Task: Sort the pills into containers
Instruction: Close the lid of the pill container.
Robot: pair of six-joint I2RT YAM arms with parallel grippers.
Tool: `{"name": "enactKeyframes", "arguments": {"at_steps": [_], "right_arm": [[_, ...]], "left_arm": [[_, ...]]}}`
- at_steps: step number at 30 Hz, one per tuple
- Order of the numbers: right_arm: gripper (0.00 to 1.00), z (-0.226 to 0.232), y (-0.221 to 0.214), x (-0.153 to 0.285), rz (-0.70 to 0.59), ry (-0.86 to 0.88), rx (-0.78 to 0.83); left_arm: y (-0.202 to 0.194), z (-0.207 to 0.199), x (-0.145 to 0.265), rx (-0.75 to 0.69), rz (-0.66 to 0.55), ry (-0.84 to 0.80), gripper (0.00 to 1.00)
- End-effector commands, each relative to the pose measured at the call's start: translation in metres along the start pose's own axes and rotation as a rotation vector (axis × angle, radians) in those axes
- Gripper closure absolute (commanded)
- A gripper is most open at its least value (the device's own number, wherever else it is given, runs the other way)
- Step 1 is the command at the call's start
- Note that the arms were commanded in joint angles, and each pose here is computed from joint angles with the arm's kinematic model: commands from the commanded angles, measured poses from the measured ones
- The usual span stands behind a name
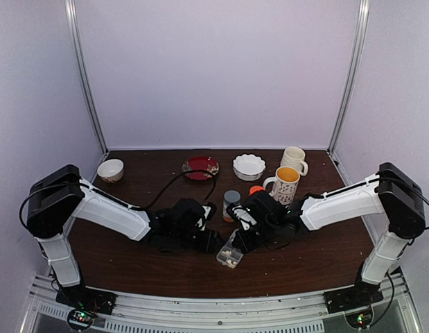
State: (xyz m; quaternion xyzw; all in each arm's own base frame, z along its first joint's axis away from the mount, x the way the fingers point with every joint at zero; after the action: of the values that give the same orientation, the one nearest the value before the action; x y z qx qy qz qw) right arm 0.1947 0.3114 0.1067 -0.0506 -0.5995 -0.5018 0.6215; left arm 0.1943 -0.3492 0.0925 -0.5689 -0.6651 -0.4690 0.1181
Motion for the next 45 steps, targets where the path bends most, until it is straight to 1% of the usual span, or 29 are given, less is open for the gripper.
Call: {"name": "enactKeyframes", "arguments": {"at_steps": [1, 6, 12, 16, 19, 22, 25, 28, 31, 34, 36, 37, 40, 44, 45], "right_arm": [[1.00, -0.005, -0.010, -0.003, 0.050, -0.046, -0.011], [1.00, -0.006, -0.011, -0.003, 0.048, -0.045, -0.015], [1.00, -0.006, -0.012, -0.003, 0.050, -0.044, -0.017], [1.00, -0.006, -0.011, -0.003, 0.048, -0.044, -0.017], [1.00, -0.006, -0.011, -0.002, 0.047, -0.049, -0.016], [1.00, -0.007, -0.011, -0.002, 0.049, -0.051, -0.014], [1.00, -0.007, -0.011, -0.001, 0.048, -0.051, -0.016], [1.00, -0.007, -0.012, -0.002, 0.052, -0.052, -0.017], [1.00, -0.008, -0.013, -0.002, 0.055, -0.055, -0.017], [1.00, -0.008, -0.013, 0.000, 0.051, -0.058, -0.017], [1.00, -0.008, -0.014, 0.001, 0.046, -0.060, -0.020], [1.00, -0.009, -0.014, 0.002, 0.043, -0.062, -0.021], [1.00, -0.009, -0.015, 0.004, 0.044, -0.065, -0.022], [1.00, -0.010, -0.016, 0.003, 0.045, -0.069, -0.026], [1.00, -0.011, -0.016, 0.003, 0.044, -0.069, -0.027]], "left_arm": [[0.006, -0.014, 0.002, -0.019, -0.020, -0.122, 0.46], [0.002, -0.015, -0.010, -0.017, 0.029, -0.135, 0.45], [0.002, -0.015, -0.006, -0.018, 0.008, -0.143, 0.43], [0.003, -0.010, -0.012, 0.004, 0.025, -0.063, 0.45], [0.003, -0.004, -0.015, 0.016, 0.035, 0.003, 0.49], [0.003, 0.001, -0.013, 0.033, 0.024, 0.036, 0.54], [0.005, 0.004, -0.007, 0.048, -0.006, 0.033, 0.58], [0.006, 0.009, -0.002, 0.064, -0.036, 0.046, 0.61], [0.006, 0.012, -0.002, 0.070, -0.038, 0.055, 0.64], [0.007, 0.009, 0.000, 0.058, -0.045, 0.037, 0.75], [0.008, 0.002, 0.002, 0.031, -0.042, -0.026, 0.79], [0.009, -0.002, 0.003, 0.019, -0.043, -0.058, 0.80], [0.012, -0.007, 0.006, 0.008, -0.064, -0.105, 0.78], [0.014, -0.014, 0.007, 0.001, -0.078, -0.166, 0.63], [0.013, -0.015, 0.005, 0.000, -0.076, -0.180, 0.62]]}}
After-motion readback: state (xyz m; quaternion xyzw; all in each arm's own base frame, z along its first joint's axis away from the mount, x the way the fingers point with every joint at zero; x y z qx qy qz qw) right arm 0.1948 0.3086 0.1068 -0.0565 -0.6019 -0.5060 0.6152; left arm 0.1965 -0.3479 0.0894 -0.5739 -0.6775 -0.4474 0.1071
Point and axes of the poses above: each gripper's point midway between its finger pads, its own x axis back along the fingers, its own z axis along the line the jaws close on, y = z × x, the point moved 8 cm from there along x, back along the fingers, and after that the axes turned 8 degrees about x, right-handed, at the moved point
